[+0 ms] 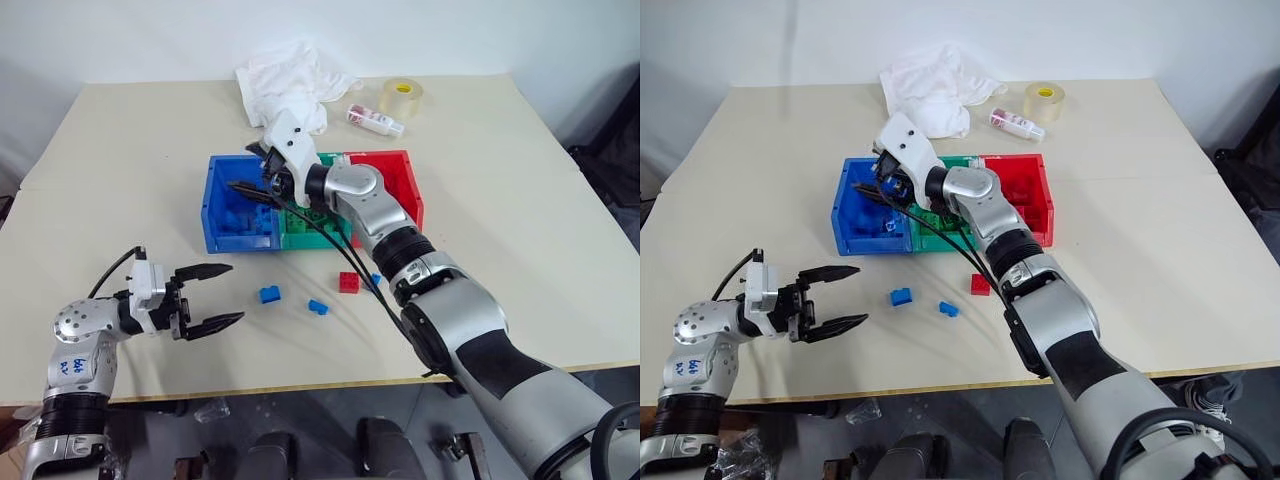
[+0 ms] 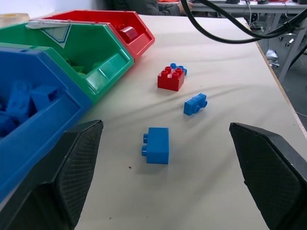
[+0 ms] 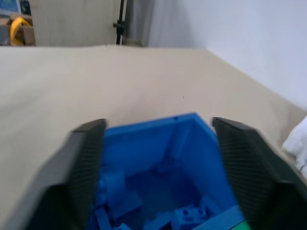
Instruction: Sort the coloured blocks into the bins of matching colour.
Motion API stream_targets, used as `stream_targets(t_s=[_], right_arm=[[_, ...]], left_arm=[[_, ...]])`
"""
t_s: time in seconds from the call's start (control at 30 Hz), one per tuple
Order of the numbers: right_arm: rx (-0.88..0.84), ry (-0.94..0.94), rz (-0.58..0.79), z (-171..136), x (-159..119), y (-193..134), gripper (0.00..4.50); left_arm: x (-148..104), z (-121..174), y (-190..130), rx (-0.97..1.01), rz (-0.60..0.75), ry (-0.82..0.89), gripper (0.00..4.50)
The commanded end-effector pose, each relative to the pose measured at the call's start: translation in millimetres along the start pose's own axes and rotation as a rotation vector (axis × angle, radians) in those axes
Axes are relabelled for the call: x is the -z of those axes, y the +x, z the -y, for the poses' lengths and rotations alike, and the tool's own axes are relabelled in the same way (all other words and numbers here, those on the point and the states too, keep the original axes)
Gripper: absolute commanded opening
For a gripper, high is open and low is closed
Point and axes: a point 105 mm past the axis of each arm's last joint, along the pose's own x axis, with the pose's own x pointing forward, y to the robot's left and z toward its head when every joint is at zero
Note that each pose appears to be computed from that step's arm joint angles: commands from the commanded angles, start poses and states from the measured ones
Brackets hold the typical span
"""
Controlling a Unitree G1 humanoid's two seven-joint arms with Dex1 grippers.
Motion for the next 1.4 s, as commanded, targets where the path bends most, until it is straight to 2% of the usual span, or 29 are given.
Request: stream_targets(t_s=[0.03,0.2,0.37,0.53,0.77,0.87,1.0,1.4], right_arm=[[-0.052,-0.051,0.083,4,-18,-14,4.39],[-0.155,-0.093,0.06,-1,-4,-61,4.39],[-0.201,-0.094,-0.044,-7,12,-146,4.39],[-0.18,0.013,-0.284,-19,34,-238,4.39],[-0.028,0.134,-0.583,-24,58,-328,4.39],[-0.011,0.131,-0.614,-24,58,-336,4.39],[-0.025,0.129,-0.594,-25,59,-325,4.39],[-0.109,0.15,-0.537,-27,102,-251,4.39]], left_arm=[[-8,1,3,0.009,0.027,0.038,4.5],[-6,-2,5,0.022,0.03,0.029,4.5],[-3,-4,7,0.033,0.031,0.016,4.5],[-1,-6,8,0.043,0.031,0.008,4.5],[0,-7,7,0.052,0.029,0.0,4.5],[1,-8,8,0.056,0.028,-0.002,4.5],[0,-11,10,0.059,0.03,0.002,4.5],[-2,-5,8,0.042,0.038,0.013,4.5]])
